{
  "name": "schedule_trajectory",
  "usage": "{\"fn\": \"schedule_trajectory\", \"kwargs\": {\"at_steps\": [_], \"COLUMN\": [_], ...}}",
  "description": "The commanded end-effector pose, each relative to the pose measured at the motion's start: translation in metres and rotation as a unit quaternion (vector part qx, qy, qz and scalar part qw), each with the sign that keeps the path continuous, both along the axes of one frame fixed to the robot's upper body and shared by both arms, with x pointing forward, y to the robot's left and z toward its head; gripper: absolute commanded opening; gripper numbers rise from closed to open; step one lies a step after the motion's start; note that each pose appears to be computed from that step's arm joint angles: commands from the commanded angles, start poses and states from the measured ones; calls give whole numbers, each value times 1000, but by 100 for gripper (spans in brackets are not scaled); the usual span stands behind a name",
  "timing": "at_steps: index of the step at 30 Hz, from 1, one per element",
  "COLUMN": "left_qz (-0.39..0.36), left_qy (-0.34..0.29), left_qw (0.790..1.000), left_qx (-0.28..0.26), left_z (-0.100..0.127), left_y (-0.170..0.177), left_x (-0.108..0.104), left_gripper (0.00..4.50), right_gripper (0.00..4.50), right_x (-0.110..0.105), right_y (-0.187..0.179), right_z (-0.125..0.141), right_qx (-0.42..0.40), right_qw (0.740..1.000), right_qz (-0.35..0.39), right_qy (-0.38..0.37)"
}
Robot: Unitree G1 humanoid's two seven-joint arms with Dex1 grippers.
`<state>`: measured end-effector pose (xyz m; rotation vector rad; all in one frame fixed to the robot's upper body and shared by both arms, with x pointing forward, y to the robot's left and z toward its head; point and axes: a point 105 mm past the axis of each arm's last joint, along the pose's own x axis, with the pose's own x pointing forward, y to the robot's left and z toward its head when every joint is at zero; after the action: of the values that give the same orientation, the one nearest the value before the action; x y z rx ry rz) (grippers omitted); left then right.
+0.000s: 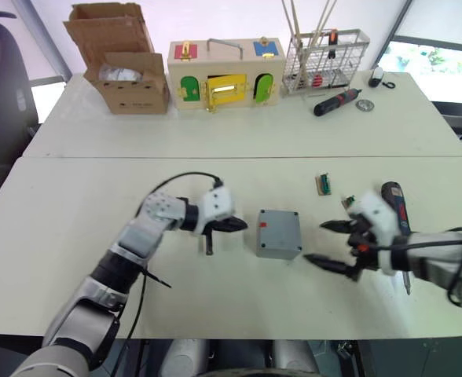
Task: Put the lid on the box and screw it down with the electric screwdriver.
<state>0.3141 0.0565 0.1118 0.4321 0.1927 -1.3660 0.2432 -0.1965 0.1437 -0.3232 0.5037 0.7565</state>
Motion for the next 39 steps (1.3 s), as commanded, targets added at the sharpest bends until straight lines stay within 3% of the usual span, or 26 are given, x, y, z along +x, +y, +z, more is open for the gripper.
{"fn": "schedule_trajectory", "kwargs": {"at_steps": [1, 5, 9, 18, 39], "left_qz": [21, 15, -13, -58, -34], "left_qy": [-24, -19, 12, 22, 12], "left_qw": [994, 986, 981, 981, 987], "left_qx": [-106, -165, -195, -182, -155], "left_z": [53, 79, 84, 75, 58], "left_y": [4, -2, -22, -44, -42], "left_x": [5, -1, -15, -34, -29], "left_gripper": [0, 0, 0, 0, 0], "right_gripper": [449, 449, 449, 216, 216], "right_x": [11, 28, 47, 58, 75], "right_y": [-14, -34, -56, -64, -67], "right_z": [32, 31, 17, -14, -25], "right_qx": [75, 100, 75, 52, 56], "right_qw": [990, 969, 943, 936, 932], "right_qz": [-83, -174, -264, -301, -307], "right_qy": [-89, -147, -187, -174, -183]}}
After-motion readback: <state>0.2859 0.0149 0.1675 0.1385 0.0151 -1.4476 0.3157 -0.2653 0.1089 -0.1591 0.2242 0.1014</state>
